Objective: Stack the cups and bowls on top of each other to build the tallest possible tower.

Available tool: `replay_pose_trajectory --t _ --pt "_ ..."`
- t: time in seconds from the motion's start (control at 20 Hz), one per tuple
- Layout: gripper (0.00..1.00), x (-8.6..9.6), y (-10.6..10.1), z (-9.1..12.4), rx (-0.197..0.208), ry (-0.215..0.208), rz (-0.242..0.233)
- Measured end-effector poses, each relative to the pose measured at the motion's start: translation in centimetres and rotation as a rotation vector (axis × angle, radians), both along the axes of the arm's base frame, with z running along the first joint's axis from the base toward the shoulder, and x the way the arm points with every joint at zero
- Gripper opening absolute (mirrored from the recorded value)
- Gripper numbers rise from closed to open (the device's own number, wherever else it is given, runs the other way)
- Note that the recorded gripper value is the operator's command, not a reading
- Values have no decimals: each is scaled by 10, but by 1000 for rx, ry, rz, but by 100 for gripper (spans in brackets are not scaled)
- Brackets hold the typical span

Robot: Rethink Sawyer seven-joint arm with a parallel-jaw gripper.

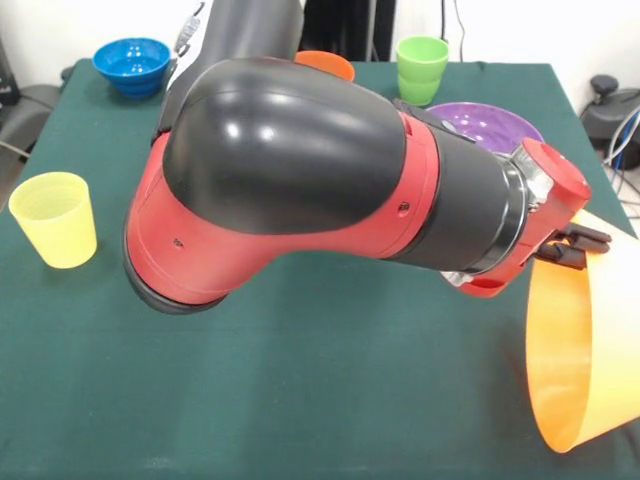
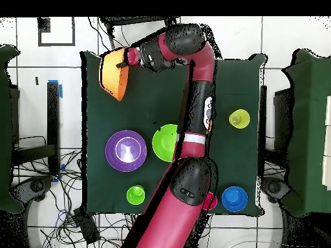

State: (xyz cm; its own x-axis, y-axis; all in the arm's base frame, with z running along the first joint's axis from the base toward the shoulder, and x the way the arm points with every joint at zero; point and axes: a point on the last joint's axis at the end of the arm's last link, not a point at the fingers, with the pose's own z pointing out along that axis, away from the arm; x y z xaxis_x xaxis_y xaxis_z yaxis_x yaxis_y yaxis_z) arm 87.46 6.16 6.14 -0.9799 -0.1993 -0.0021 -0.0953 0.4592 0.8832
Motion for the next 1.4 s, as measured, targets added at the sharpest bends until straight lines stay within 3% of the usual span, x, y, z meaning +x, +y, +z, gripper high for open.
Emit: replay_pose_trajectory --t 0.55,1.0,1.4 --pt "0 10 11 7 -41 -100 77" --pt "0 21 9 11 -73 -166 100" --pt "0 28 5 12 -90 -177 108"
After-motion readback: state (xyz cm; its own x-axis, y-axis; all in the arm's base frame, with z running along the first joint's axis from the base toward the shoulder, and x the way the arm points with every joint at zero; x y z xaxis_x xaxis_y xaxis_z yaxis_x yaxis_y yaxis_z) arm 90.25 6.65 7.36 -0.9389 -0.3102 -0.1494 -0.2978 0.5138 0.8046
